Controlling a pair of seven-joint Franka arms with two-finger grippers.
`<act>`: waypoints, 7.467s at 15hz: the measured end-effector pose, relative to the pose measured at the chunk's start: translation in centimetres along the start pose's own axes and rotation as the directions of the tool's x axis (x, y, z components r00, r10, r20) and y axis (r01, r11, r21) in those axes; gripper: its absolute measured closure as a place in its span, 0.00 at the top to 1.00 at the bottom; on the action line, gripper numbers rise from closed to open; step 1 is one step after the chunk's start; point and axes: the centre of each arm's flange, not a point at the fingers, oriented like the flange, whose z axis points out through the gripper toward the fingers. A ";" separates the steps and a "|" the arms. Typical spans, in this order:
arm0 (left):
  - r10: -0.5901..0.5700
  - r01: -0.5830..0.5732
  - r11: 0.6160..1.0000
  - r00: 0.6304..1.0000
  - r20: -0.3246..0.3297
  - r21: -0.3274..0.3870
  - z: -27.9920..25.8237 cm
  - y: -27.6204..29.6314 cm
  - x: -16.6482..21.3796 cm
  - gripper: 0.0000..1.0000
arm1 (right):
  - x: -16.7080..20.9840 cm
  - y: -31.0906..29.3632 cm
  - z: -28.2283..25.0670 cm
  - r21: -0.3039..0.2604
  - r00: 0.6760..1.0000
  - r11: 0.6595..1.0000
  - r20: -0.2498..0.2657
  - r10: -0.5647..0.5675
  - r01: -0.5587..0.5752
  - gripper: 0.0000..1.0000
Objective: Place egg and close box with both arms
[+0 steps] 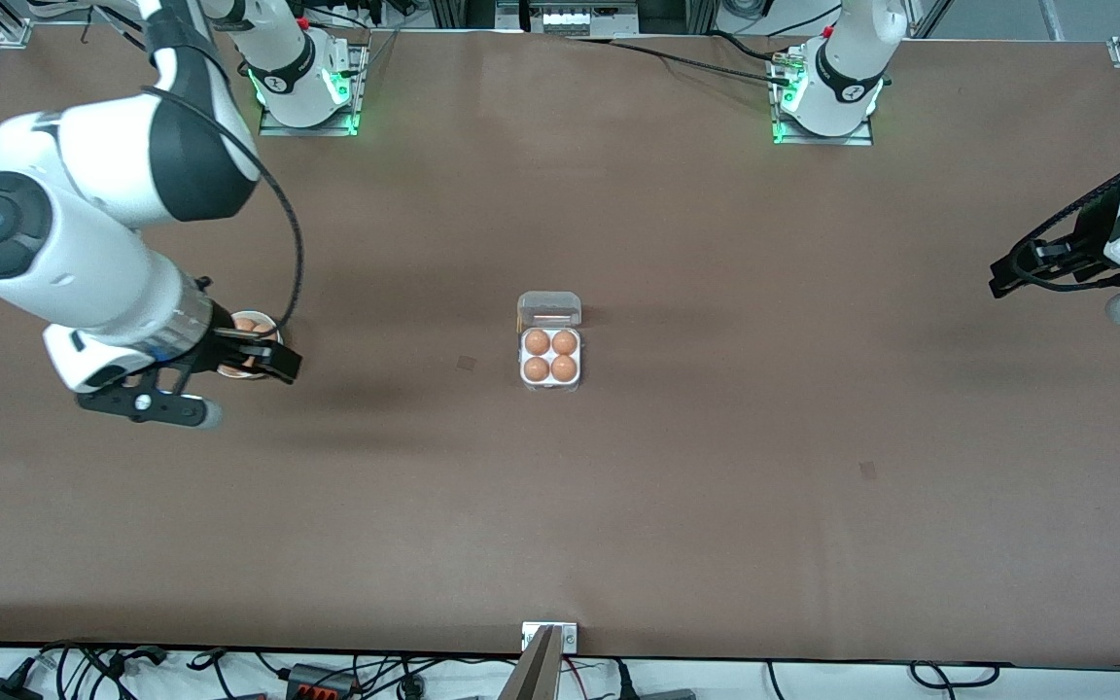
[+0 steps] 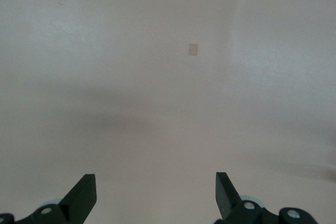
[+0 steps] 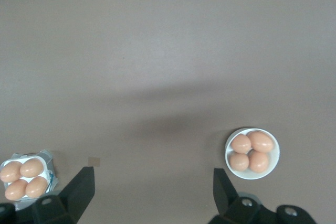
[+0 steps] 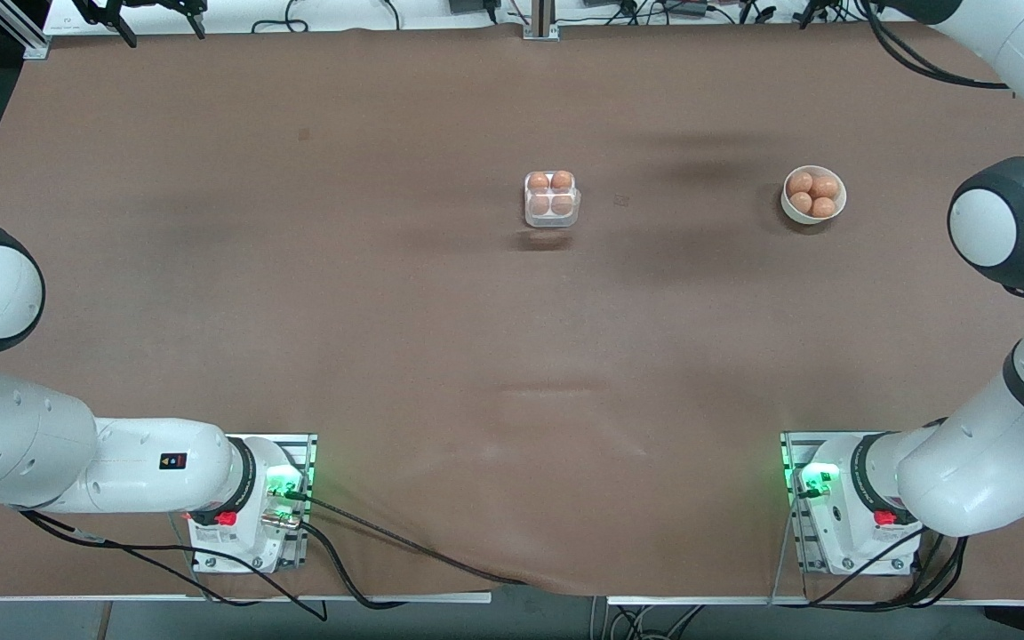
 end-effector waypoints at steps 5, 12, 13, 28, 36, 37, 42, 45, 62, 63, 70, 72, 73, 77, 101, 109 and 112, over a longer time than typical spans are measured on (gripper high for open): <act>0.000 0.000 1.000 1.000 0.000 0.000 0.0 0.0 0.0 1.00 | 1.0 3.4 -1.4 -0.007 0.999 1.000 -0.020 0.027 -0.027 1.00; 0.000 0.000 1.000 1.000 0.001 0.000 0.0 0.0 0.0 1.00 | 2.5 12.2 -4.0 0.022 0.998 0.999 -0.043 0.034 -0.033 1.00; 0.000 0.000 1.000 1.000 0.001 0.000 0.0 0.0 0.0 1.00 | 2.5 12.9 -4.6 0.034 0.998 0.999 -0.047 0.028 -0.027 1.00; 0.086 -0.086 0.996 0.995 0.046 0.006 0.7 0.6 -0.4 0.52 | -0.3 19.1 -8.6 -0.015 0.994 0.994 -0.013 -0.111 0.111 1.00; 0.255 -0.231 0.961 0.953 0.162 -0.148 1.7 10.8 -4.2 0.01 | -3.9 19.5 -7.2 -0.008 0.992 0.992 0.024 -0.122 0.122 1.00; 0.294 -0.263 0.948 0.939 0.178 -0.180 2.3 13.8 -5.2 0.01 | -4.0 19.5 -7.2 -0.007 0.992 0.992 0.025 -0.123 0.123 1.00; 0.345 -0.256 0.915 0.897 0.276 -0.311 8.0 27.2 -6.9 0.01 | -4.5 19.4 -7.5 -0.007 0.992 0.992 0.022 -0.125 0.125 1.00; 0.286 -0.203 0.933 0.918 0.273 -0.296 11.6 36.3 -9.1 0.01 | -4.6 19.3 -7.9 -0.006 0.991 0.991 0.017 -0.132 0.132 1.00; 0.246 -0.188 0.963 0.904 0.348 -0.194 30.2 50.0 -18.3 0.01 | -4.9 19.4 -8.1 -0.005 0.989 0.989 0.015 -0.147 0.147 1.00; 0.244 -0.187 0.964 0.902 0.356 -0.188 30.9 50.0 -18.3 0.01 | -4.9 19.5 -8.1 -0.005 0.989 0.989 0.015 -0.146 0.146 1.00; 0.238 -0.177 0.963 0.914 0.328 -0.205 32.0 50.0 -15.4 0.01 | -4.8 20.2 -7.8 -0.005 0.991 0.991 0.020 -0.134 0.134 1.00; 0.228 -0.161 0.960 0.926 0.301 -0.231 31.0 49.7 -12.8 0.01 | -4.8 20.4 -7.8 -0.005 0.991 0.992 0.019 -0.130 0.130 1.00; 0.225 -0.157 0.958 0.931 0.286 -0.242 30.4 49.5 -11.9 0.01 | -4.8 20.4 -7.8 -0.005 0.991 0.992 0.019 -0.129 0.129 1.00; 0.220 -0.155 0.948 0.951 0.218 -0.280 27.3 49.7 -9.5 0.01 | -4.7 20.2 -7.8 -0.002 0.991 0.991 0.015 -0.134 0.134 1.00; 0.305 -0.278 0.951 0.919 0.251 -0.136 7.6 17.3 -2.9 0.01 | -6.8 20.3 -7.2 -0.001 0.990 0.990 -0.002 -0.138 0.138 1.00; 0.324 -0.319 0.946 0.934 0.150 -0.059 5.3 11.3 -3.5 0.54 | -6.8 20.3 -7.3 -0.002 0.990 0.990 -0.006 -0.138 0.138 1.00; 0.162 -0.157 0.987 0.976 0.146 -0.040 4.9 7.8 -2.2 0.81 | -6.8 20.2 -7.3 -0.002 0.990 0.990 -0.009 -0.139 0.139 1.00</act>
